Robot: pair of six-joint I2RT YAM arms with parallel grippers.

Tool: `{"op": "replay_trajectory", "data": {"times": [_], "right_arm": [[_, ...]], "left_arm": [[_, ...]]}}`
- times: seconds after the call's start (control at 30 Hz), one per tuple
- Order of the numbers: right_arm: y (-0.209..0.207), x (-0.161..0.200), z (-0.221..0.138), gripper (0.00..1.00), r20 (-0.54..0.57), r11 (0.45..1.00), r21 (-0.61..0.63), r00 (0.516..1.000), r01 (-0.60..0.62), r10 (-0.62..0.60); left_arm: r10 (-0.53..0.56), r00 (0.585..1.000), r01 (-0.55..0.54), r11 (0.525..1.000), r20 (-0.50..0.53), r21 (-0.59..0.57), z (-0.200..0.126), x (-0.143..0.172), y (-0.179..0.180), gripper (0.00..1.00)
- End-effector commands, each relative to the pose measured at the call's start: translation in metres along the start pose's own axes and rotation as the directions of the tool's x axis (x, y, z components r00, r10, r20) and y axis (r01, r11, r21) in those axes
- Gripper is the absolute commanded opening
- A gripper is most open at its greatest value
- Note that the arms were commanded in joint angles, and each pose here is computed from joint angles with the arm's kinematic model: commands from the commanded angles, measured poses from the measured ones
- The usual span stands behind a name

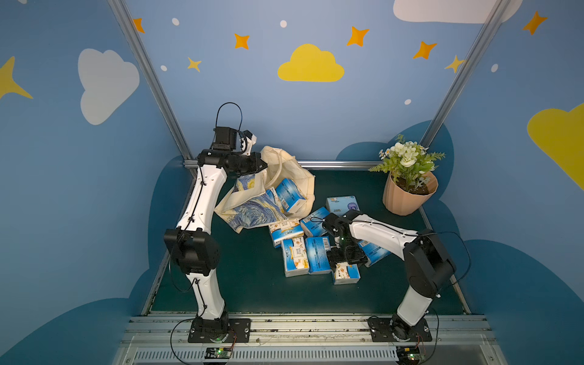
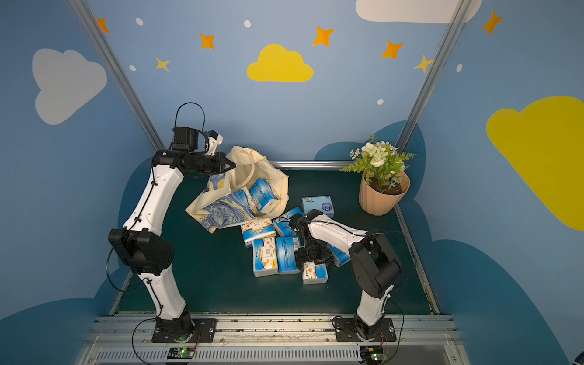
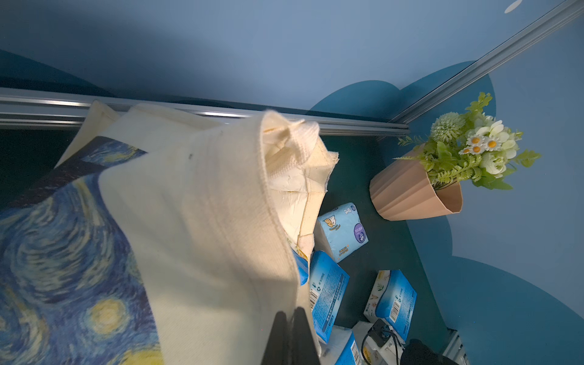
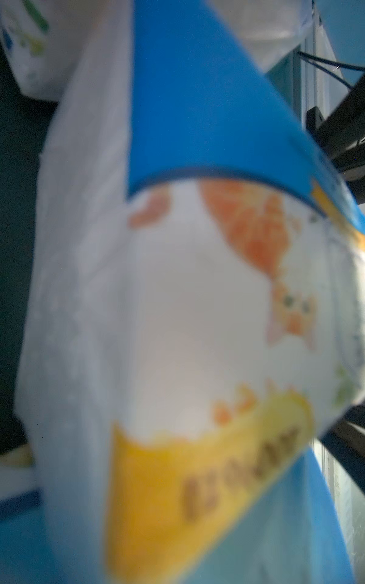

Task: Put tissues into the canvas bag
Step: Pick up the pack of facial tissues from the center of the board.

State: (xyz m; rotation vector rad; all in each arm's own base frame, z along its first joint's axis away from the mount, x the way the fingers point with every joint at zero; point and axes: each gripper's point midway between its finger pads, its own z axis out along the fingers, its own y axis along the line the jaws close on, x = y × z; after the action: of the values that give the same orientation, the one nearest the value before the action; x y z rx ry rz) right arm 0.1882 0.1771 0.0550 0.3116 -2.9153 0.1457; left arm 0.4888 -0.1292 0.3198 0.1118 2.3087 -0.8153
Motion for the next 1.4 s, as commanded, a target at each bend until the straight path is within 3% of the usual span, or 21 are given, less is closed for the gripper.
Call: {"op": "replay_trajectory", "data": {"times": [0.0,0.33,0.4,0.47,0.53,0.67,0.83,1.03,1.17,1.37], "right_arm": [[-0.009,0.0,0.01,0.94,-0.011,0.998,0.068,1.0,-0.003,0.003],[-0.008,-0.014,0.004,0.88,0.052,0.999,0.036,0.999,-0.008,0.006],[-0.011,-0.017,0.0,0.74,0.07,1.0,0.018,0.997,-0.025,0.023],[-0.014,-0.019,-0.003,0.44,0.087,0.999,-0.022,0.995,-0.047,0.049],[-0.016,-0.021,-0.009,0.25,0.109,0.996,-0.062,0.992,-0.061,0.068],[-0.023,-0.026,-0.04,0.25,0.179,0.993,-0.096,0.981,-0.062,0.078],[-0.024,-0.036,-0.105,0.27,0.301,0.991,-0.135,0.952,-0.023,0.064],[-0.001,-0.076,-0.195,0.31,0.519,0.969,-0.223,0.855,0.107,0.025],[0.037,-0.121,-0.239,0.32,0.628,0.914,-0.327,0.778,0.24,0.02],[0.103,-0.182,-0.252,0.35,0.646,0.79,-0.463,0.763,0.402,-0.01]], "left_arm": [[0.023,1.0,-0.023,0.999,0.02,-0.027,-0.01,-0.003,0.003,0.04],[0.015,1.0,-0.015,1.0,0.021,-0.022,-0.008,-0.004,0.005,0.04],[0.012,1.0,-0.012,1.0,0.021,-0.023,-0.007,-0.004,0.006,0.04],[0.009,1.0,-0.009,1.0,0.02,-0.019,-0.006,-0.004,0.006,0.04],[0.007,1.0,-0.006,1.0,0.019,-0.016,-0.005,-0.004,0.006,0.04],[0.005,1.0,-0.005,1.0,0.018,-0.014,-0.004,-0.004,0.006,0.04],[0.003,1.0,-0.002,1.0,0.02,-0.011,-0.004,-0.004,0.005,0.04],[0.003,1.0,-0.002,1.0,0.013,-0.006,0.0,-0.002,0.004,0.04],[0.005,1.0,-0.005,1.0,0.007,0.003,0.003,-0.001,0.0,0.04],[0.002,1.0,-0.003,1.0,0.014,0.015,0.007,-0.004,-0.003,0.04]]}}
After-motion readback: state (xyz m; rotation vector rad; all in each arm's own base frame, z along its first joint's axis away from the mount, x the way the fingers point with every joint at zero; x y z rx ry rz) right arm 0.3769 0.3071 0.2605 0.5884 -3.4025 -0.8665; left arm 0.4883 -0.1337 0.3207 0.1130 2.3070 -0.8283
